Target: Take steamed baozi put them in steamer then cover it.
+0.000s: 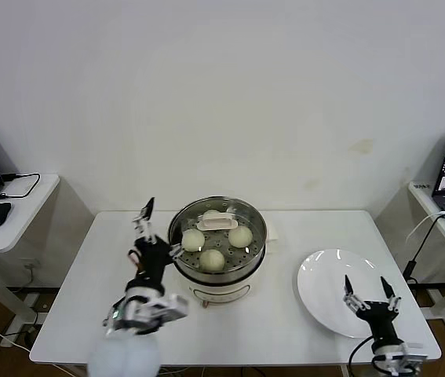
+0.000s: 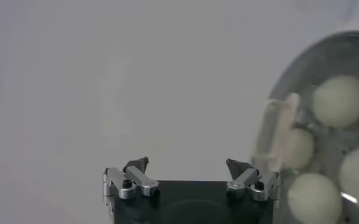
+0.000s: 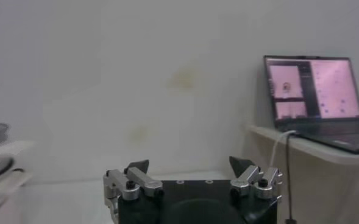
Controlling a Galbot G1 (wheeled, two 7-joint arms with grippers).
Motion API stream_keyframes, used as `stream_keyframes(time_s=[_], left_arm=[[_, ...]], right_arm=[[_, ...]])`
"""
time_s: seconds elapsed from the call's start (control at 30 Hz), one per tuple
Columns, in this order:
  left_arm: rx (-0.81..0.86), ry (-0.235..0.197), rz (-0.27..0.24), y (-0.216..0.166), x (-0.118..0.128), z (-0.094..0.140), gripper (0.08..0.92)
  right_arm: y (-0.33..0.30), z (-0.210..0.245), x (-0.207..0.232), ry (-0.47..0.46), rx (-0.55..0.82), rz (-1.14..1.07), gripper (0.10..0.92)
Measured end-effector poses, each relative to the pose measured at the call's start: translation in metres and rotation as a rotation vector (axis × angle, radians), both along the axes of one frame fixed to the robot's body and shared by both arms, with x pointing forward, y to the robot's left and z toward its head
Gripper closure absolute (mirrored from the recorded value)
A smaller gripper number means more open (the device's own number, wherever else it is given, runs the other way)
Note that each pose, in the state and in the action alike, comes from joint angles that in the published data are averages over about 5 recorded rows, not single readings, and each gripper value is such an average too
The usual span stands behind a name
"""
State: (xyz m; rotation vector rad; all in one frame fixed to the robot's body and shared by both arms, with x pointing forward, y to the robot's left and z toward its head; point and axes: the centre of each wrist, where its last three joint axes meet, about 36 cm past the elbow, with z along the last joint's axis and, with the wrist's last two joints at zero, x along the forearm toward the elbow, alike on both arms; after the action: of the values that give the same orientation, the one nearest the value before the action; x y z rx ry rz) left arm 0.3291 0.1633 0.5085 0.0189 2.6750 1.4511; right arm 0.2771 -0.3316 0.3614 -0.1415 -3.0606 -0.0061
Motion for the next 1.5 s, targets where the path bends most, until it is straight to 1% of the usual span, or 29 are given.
stream_keyframes(time_s=[0.17, 0.27, 0.47, 0.63, 0.8, 0.93, 1.27, 1.5], left_arm=[[-0.171, 0.006, -0.053, 0.039, -0.011, -0.024, 0.177], [-0.281, 0.029, -0.063, 0.059, -0.015, -0.045, 0.177], [-0.43, 0.113, -0.048, 0.09, -0.028, -0.089, 0.177], [-0.51, 0.179, -0.018, 0.105, -0.042, -0.11, 0.177], [-0.574, 0.228, 0.009, 0.109, -0.054, -0.119, 0.177], [-0.609, 0.249, 0.024, 0.111, -0.06, -0.122, 0.177], [-0.662, 0.269, 0.037, 0.112, -0.069, -0.124, 0.177], [-0.676, 0.275, 0.052, 0.112, -0.074, -0.126, 0.177]], right_arm=[[0.009, -0.002, -0.001, 0.011, 0.001, 0.023, 0.2], [0.015, -0.005, -0.002, 0.02, 0.005, 0.032, 0.2], [0.023, -0.012, -0.005, 0.048, 0.005, 0.035, 0.2], [0.026, -0.014, -0.008, 0.061, -0.008, 0.029, 0.2], [0.03, -0.011, -0.01, 0.073, -0.008, 0.027, 0.2], [0.03, -0.009, -0.011, 0.086, -0.009, 0.024, 0.2], [0.031, 0.0, -0.016, 0.103, 0.001, 0.012, 0.2], [0.03, 0.004, -0.018, 0.099, 0.0, 0.002, 0.2]])
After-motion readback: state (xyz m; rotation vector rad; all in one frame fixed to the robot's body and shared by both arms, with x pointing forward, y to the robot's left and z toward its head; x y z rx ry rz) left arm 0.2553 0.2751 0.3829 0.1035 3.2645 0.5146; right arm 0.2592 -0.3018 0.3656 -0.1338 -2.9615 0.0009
